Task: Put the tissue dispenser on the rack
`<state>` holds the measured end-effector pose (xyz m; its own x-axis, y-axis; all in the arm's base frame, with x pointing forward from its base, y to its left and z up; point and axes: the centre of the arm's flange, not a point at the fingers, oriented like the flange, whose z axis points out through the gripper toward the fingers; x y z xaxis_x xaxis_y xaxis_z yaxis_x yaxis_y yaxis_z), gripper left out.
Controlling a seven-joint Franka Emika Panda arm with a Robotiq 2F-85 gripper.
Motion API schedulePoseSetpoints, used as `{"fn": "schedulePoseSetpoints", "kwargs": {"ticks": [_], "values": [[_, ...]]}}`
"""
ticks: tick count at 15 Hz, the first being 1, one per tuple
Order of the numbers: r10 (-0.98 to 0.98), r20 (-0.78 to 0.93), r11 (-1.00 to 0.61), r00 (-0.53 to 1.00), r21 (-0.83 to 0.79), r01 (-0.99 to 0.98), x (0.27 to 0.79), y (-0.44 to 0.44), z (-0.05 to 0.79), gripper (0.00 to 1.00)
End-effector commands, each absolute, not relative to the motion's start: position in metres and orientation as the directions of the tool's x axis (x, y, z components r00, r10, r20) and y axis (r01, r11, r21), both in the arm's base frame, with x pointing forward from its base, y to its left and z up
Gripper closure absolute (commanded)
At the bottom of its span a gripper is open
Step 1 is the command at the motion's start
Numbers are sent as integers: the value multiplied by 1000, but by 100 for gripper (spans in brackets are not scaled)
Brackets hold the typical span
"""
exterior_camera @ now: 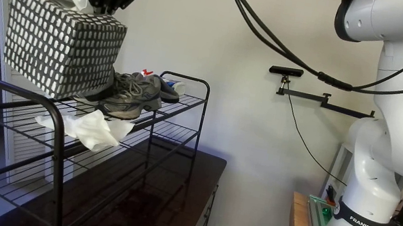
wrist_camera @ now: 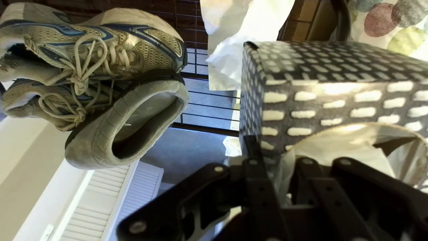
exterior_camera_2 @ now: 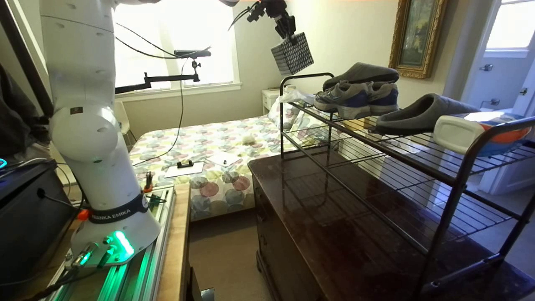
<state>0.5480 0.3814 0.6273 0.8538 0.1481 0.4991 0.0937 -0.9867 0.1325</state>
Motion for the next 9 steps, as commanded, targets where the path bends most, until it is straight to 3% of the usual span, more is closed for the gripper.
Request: {"fn": "schedulePoseSetpoints", "kwargs": {"ticks": [1, 9], "values": [[90, 566, -992, 819, 121, 26, 576, 393, 640, 98], [132, 547, -979, 827, 201, 23, 641, 396, 621, 98]]}}
